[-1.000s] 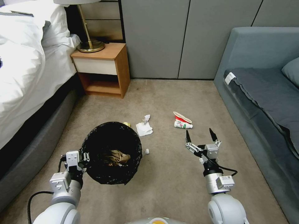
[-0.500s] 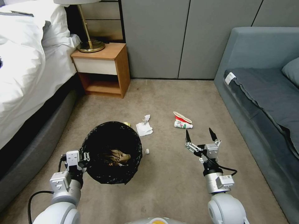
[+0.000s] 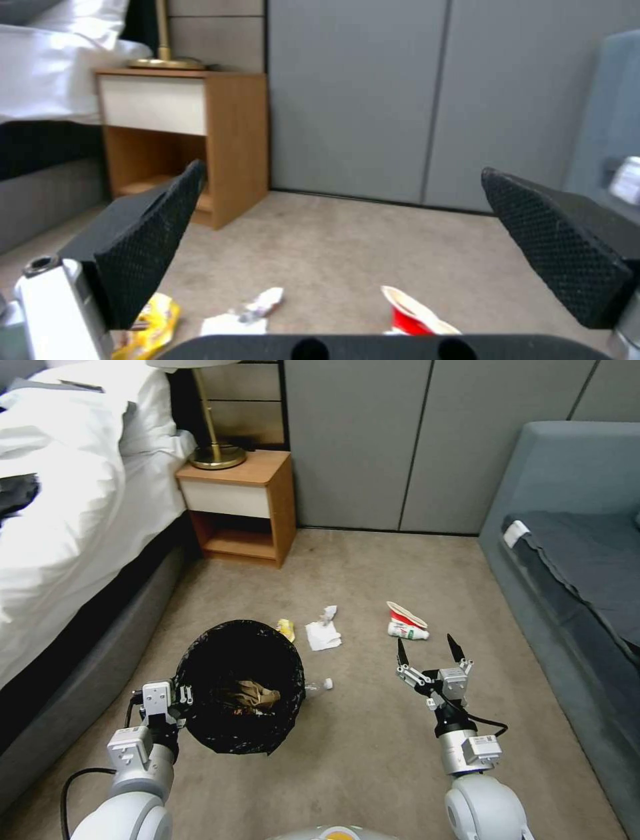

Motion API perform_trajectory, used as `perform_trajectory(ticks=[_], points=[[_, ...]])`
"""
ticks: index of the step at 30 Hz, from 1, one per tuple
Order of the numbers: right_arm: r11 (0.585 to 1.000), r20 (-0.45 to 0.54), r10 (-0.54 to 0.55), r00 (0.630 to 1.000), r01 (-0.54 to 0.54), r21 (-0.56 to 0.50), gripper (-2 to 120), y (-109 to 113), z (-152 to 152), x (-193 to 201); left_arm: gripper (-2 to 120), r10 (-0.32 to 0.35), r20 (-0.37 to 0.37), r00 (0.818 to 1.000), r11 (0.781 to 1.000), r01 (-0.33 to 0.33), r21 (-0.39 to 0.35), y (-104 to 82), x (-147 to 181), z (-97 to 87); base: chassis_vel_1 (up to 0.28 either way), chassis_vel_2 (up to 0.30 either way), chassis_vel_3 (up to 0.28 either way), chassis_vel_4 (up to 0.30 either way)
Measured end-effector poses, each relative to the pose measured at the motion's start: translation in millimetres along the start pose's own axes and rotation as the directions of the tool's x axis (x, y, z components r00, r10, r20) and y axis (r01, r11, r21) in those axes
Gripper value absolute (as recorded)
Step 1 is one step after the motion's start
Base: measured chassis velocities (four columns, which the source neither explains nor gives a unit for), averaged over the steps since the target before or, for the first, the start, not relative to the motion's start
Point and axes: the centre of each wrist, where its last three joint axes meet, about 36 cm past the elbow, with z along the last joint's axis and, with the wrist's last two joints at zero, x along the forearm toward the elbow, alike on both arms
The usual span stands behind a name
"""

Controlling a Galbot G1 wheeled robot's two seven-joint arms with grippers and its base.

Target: Pick up the trash bin, then pick up the garbage from the floor and place it into the trash bin.

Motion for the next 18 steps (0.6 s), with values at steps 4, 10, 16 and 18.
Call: perform_trajectory(ticks=[4, 10, 16, 18], points=[[1.000, 0.000, 0.000, 1.000, 0.000, 0.000, 100, 0.0, -0.1, 0.2, 1, 0.000, -0.001, 1.000, 1.000, 0.000, 0.000, 0.0, 0.3, 0.2, 0.095, 0.087, 0.096, 0.099], [1.000, -0.001, -0.001, 1.000, 0.001, 0.000, 100, 0.1, -0.1, 0.5, 1, -0.001, -0.002, 1.000, 1.000, 0.001, 0.001, 0.1, 0.5, 0.5, 0.103, 0.109, 0.111, 0.103], [1.000, -0.003, -0.009, 1.000, 0.009, 0.002, 100, 0.1, 1.4, 0.9, 1, -0.003, -0.003, 1.000, 1.000, 0.003, 0.002, 0.3, 0.0, 1.4, 0.054, 0.054, 0.040, 0.037], [1.000, -0.004, -0.013, 1.000, 0.013, 0.003, 100, -0.3, 2.4, 0.6, 1, -0.003, -0.003, 1.000, 1.000, 0.003, 0.003, 0.3, -0.3, 1.5, 0.000, 0.000, 0.000, 0.000]])
